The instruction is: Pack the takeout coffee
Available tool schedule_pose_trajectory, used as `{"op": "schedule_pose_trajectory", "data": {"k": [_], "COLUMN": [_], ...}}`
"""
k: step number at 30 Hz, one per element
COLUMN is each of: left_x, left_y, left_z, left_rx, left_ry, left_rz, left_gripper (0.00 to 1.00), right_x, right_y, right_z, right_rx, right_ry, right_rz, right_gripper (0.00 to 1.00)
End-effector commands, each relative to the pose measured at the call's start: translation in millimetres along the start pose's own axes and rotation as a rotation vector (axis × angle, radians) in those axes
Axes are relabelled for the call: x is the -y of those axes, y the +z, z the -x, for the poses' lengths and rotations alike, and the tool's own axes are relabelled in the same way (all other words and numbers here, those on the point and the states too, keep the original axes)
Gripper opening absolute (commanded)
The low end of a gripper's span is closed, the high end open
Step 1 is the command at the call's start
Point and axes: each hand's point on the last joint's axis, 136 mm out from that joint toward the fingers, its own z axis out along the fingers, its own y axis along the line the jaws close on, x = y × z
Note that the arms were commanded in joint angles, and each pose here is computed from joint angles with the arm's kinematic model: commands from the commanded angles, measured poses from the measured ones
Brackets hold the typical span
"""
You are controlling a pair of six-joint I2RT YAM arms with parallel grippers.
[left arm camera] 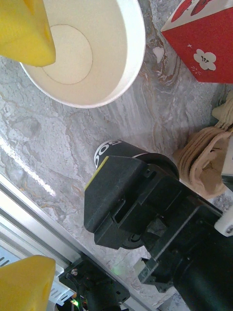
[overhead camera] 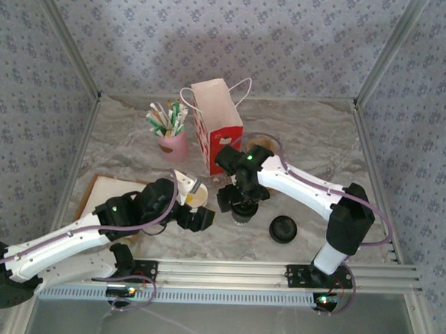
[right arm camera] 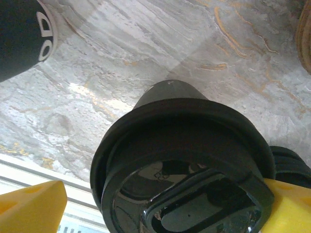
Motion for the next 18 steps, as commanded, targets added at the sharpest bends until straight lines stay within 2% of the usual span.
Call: {"op": "schedule_pose_trajectory", "data": {"k": [1, 5, 12, 18], "left_x": [4, 4, -6, -10], "left_y": [-4, -2, 5, 10], "left_z": [15, 14, 21, 34], "left_rx": [0.043, 0.038, 0.023, 0.030], "left_ry": [-0.004, -0.014, -0.099, -0.248], "left_rz": [-0.009, -0.005, 0.025, -0.039], "left_gripper": [0.98, 0.84, 0.43, 0.33], "right_x": [4, 0, 8, 5], "right_y": [6, -3, 1, -6], "right_z": [-2, 1, -10, -9], "right_rx": [0.000, 0.045, 0.065, 0.145], "right_ry": [-0.028, -0.044, -0.089, -0.226], "right_rz": [-0.055, -0.058, -0.061, -0.008], "right_gripper": [0.96, 0.99, 1.00, 1.00]}}
